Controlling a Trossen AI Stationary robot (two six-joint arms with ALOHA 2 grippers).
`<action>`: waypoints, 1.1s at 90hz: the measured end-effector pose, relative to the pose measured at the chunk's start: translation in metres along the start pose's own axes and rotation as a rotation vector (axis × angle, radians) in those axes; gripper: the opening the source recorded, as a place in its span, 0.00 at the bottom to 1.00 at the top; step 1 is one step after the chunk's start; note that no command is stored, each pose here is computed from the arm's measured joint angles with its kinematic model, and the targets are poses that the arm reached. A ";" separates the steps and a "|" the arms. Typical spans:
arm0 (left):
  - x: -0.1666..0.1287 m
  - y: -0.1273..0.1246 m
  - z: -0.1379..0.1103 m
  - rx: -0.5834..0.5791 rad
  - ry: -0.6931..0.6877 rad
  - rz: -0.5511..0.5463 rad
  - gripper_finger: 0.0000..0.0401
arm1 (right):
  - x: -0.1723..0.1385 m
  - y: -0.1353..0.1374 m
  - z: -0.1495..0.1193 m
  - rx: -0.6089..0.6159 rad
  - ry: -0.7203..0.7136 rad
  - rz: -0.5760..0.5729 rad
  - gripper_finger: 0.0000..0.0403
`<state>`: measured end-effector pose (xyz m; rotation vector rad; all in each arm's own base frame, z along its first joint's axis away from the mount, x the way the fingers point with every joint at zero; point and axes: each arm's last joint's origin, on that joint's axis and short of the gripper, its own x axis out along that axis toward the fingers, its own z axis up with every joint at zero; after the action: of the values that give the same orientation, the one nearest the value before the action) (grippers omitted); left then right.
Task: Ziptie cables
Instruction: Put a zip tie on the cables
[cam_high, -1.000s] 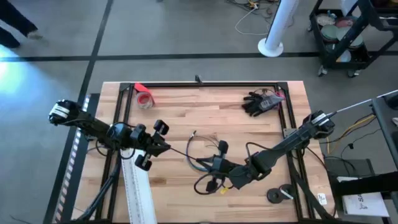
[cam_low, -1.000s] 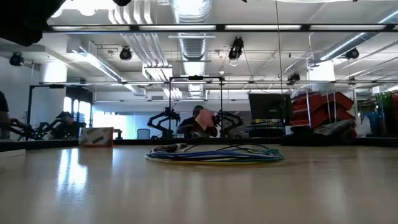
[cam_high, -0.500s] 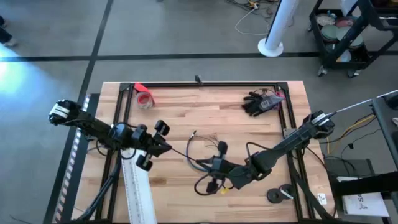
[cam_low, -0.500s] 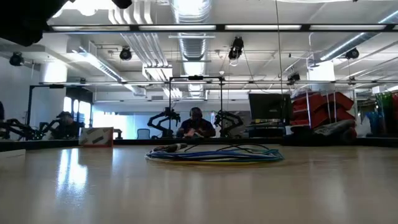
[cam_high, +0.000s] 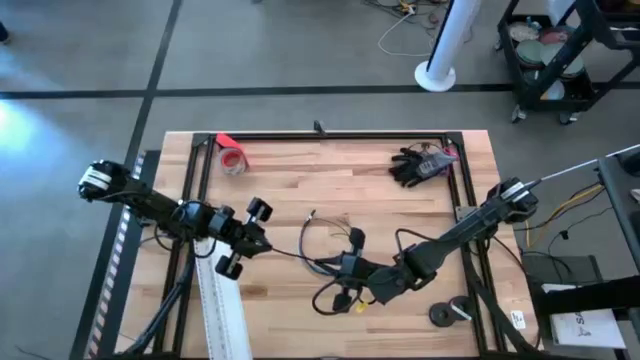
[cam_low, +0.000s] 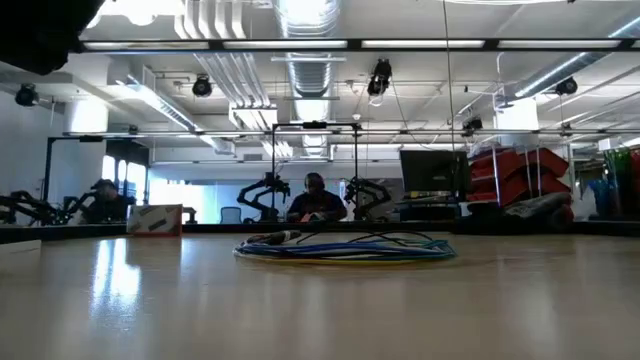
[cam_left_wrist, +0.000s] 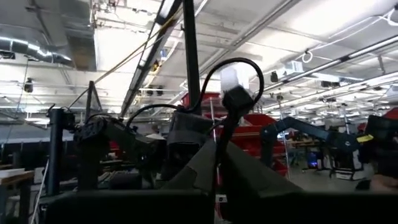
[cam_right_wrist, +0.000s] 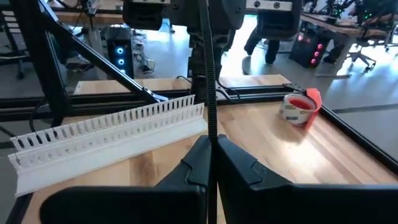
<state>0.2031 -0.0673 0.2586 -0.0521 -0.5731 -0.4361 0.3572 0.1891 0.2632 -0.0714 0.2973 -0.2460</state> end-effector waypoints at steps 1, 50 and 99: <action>0.000 0.000 0.000 0.001 0.000 0.000 0.02 | 0.000 0.000 0.000 0.000 0.001 0.000 0.01; 0.000 0.000 -0.001 0.012 0.005 -0.004 0.27 | 0.000 0.000 -0.001 0.005 0.010 -0.002 0.01; -0.001 0.001 0.002 0.000 -0.009 0.052 0.28 | 0.000 0.000 -0.003 0.018 0.031 0.003 0.01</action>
<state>0.2020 -0.0654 0.2599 -0.0686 -0.5791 -0.3857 0.3560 0.1886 0.2600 -0.0497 0.3255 -0.2474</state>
